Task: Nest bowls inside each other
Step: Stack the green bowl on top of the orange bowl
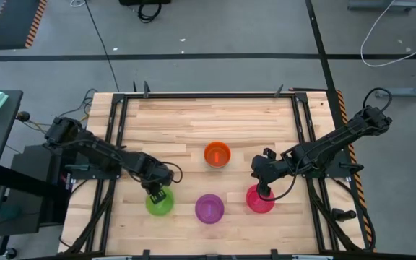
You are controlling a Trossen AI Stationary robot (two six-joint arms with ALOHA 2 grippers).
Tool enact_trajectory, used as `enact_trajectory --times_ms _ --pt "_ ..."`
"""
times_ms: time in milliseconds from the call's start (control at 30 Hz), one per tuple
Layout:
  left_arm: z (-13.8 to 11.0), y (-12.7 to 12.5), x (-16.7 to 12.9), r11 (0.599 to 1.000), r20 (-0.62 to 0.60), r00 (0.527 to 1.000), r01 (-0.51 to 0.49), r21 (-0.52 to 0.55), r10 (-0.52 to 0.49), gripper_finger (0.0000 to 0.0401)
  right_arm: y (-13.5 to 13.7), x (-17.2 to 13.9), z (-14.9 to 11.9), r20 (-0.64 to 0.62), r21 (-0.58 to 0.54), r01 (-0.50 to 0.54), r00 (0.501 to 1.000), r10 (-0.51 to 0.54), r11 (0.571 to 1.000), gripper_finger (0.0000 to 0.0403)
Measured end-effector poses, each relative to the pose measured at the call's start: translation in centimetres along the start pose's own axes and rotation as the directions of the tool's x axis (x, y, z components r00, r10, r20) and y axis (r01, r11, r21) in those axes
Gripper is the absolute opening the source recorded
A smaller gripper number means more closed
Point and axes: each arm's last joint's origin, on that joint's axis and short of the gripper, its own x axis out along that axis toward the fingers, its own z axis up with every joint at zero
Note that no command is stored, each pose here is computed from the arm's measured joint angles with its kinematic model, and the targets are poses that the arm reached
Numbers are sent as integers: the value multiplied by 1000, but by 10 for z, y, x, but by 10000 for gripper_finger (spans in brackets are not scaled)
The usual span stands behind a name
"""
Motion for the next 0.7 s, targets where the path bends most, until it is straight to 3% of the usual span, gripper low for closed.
enact_trajectory --times_ms 367,700 --pt "26 22 -11 996 30 999 -21 81 19 9 0 0 0 14 -8 17 1000 -17 1000 13" --pt "59 17 -68 981 130 991 -62 186 38 8 0 0 0 14 -8 17 1000 -17 1000 13"
